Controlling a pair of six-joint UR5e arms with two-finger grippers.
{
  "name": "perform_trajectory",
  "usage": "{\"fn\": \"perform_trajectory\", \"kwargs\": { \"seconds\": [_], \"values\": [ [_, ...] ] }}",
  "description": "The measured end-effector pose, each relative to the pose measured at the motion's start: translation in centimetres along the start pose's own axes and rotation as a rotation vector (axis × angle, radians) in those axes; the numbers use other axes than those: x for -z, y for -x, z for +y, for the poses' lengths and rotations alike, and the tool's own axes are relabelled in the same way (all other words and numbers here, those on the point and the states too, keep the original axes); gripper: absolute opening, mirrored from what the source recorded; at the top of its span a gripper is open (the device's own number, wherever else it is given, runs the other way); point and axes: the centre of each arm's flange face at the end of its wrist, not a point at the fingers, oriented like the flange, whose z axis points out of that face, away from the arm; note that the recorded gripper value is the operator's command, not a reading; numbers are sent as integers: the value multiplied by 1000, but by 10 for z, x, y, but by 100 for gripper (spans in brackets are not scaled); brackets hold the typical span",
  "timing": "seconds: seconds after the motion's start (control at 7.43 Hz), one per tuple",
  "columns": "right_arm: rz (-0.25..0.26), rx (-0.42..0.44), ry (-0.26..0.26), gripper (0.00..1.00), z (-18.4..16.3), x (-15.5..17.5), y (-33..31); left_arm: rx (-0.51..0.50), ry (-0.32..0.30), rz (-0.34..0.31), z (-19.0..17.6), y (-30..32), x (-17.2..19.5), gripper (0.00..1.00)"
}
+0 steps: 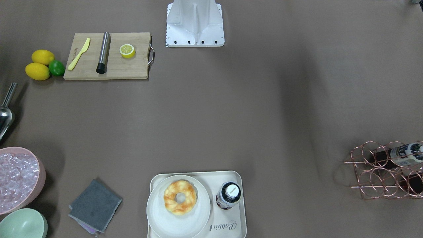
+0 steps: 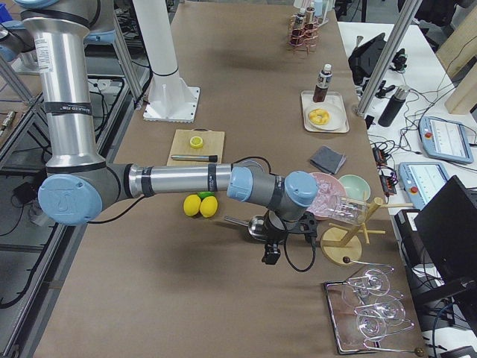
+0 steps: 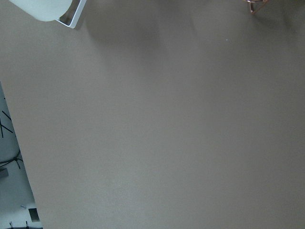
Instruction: Place donut on tray
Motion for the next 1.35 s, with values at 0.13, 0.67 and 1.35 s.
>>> {"fn": "perform_trajectory", "kwargs": {
  "seconds": [0.13,0.67,1.35],
  "values": [
    [0,-1,0,100,0,0,0,-3,-3,1,-1,1,-3,98],
    [-3,-1,-7,100,-4,4,3,88,-32,75,-7,-7,0,98],
    [-4,-1,-7,100,-4,4,3,101,-31,82,-8,-8,0,98]
  ]
}}
